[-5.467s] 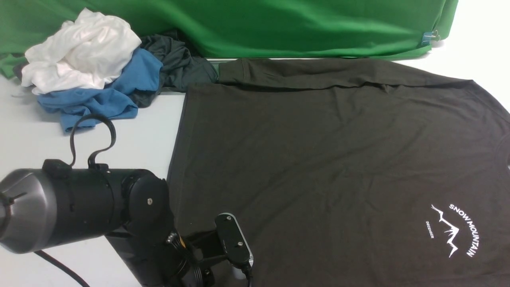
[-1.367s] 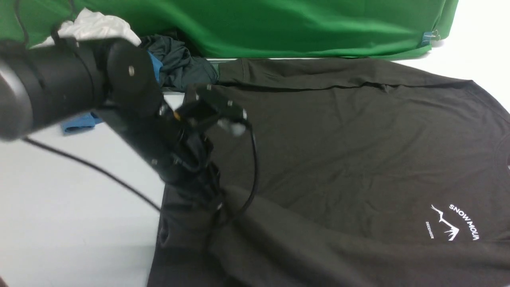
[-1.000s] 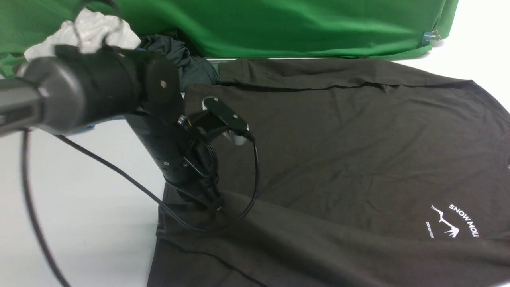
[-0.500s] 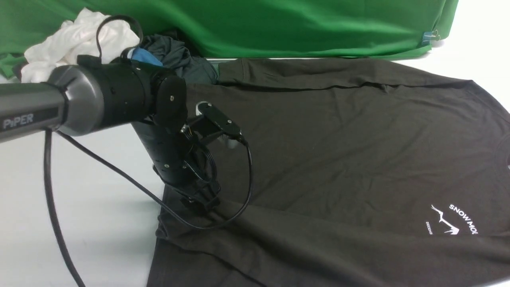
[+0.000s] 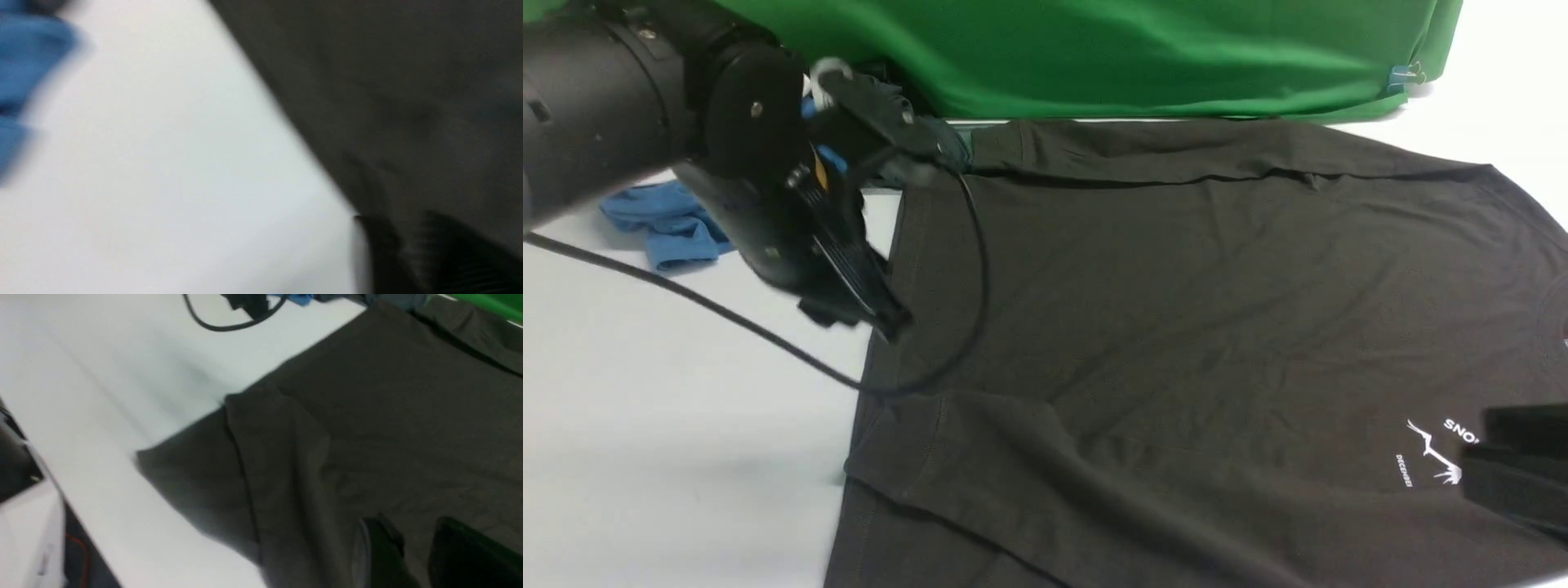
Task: Fold a long-sleeved shirt on a white desktop.
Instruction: 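Grab the top left corner of the dark shirt with the left gripper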
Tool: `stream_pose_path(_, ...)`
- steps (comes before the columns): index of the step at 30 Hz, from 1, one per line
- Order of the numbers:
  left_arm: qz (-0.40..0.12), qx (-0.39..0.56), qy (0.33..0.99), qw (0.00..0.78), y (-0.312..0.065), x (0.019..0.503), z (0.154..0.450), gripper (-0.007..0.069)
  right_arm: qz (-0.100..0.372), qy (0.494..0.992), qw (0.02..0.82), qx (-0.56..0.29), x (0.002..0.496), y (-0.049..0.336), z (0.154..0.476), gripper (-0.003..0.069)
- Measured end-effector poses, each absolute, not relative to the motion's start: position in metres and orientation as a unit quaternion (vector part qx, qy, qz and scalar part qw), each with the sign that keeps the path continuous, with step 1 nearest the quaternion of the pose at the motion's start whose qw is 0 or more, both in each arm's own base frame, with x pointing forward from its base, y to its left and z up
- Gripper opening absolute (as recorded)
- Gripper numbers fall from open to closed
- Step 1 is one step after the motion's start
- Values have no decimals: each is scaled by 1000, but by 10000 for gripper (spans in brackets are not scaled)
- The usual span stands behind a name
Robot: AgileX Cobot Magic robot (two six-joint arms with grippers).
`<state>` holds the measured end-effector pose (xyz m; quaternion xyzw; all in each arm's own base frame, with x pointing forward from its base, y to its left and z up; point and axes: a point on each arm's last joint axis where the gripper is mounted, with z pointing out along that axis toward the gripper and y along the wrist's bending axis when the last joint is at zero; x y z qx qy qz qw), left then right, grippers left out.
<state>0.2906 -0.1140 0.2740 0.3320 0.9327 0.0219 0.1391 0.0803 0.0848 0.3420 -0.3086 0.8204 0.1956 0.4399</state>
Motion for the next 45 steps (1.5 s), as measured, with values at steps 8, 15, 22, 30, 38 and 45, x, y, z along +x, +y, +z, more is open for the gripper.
stream_pose_path(8, -64, 353, 918, 170, -131, 257, 262, 17, 72, 865, 413, -277, 127, 110, 341, 220)
stream_pose_path(15, -62, 336, 909, 239, -111, 281, 288, 17, 13, 904, 355, -240, 177, 124, 333, 220)
stream_pose_path(22, -76, 412, 851, 317, -102, 382, 298, 19, 4, 894, 338, -294, 179, 127, 328, 220)
stream_pose_path(30, -28, 532, 781, 327, -117, 476, 254, 176, 40, 838, 416, -352, 168, 127, 351, 220)
stream_pose_path(38, 65, 576, 716, 390, -124, 523, 210, 412, 73, 782, 516, -342, 143, 108, 388, 220)
stream_pose_path(45, 112, 642, 657, 379, -138, 535, 153, 376, 67, 792, 501, -342, 140, 104, 386, 220)
